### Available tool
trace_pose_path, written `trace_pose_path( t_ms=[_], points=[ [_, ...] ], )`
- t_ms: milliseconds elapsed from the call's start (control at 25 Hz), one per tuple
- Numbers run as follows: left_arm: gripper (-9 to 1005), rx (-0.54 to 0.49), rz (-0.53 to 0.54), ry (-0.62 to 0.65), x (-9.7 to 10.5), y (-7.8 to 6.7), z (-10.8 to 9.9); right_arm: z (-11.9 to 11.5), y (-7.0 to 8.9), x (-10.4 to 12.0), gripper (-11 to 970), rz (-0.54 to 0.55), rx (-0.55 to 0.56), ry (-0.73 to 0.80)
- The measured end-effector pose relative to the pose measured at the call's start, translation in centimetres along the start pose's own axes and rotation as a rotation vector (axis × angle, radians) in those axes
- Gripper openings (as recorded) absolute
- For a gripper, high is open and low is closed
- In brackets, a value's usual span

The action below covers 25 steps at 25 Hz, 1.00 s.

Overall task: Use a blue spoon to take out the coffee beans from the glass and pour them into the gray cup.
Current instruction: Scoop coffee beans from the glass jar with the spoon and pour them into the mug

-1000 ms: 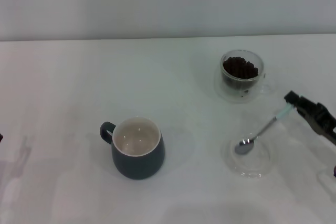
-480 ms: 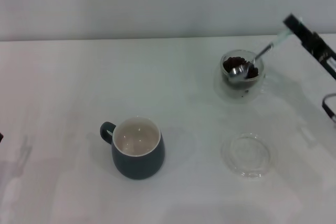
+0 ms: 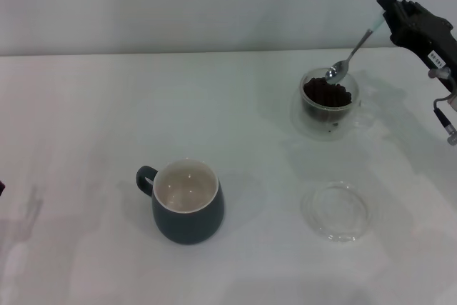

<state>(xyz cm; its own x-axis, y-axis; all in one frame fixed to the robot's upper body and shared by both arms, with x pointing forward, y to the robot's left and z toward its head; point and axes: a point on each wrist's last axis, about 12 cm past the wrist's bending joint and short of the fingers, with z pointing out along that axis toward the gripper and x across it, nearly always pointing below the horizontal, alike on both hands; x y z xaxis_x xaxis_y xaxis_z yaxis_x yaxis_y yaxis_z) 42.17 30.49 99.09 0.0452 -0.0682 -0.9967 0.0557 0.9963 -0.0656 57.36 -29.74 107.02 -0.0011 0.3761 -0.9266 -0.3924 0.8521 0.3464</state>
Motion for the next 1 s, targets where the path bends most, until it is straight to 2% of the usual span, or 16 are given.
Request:
trace_pose_path(
  t_ms=[240, 600, 1000],
  points=[
    [864, -0.019, -0.003, 0.008, 0.1, 0.2, 0.1, -0.8, -0.3, 0.5, 149, -0.116, 0.022, 0.012],
    [863, -0.017, -0.004, 0.022, 0.2, 0.1, 0.5, -1.4, -0.1, 1.5, 149, -0.122, 0.03, 0.053],
    [863, -0.014, -0.006, 0.028, 0.3, 0.0, 0.5, -1.0, -0.3, 2.2, 150, -0.122, 0.06, 0.118]
  ],
)
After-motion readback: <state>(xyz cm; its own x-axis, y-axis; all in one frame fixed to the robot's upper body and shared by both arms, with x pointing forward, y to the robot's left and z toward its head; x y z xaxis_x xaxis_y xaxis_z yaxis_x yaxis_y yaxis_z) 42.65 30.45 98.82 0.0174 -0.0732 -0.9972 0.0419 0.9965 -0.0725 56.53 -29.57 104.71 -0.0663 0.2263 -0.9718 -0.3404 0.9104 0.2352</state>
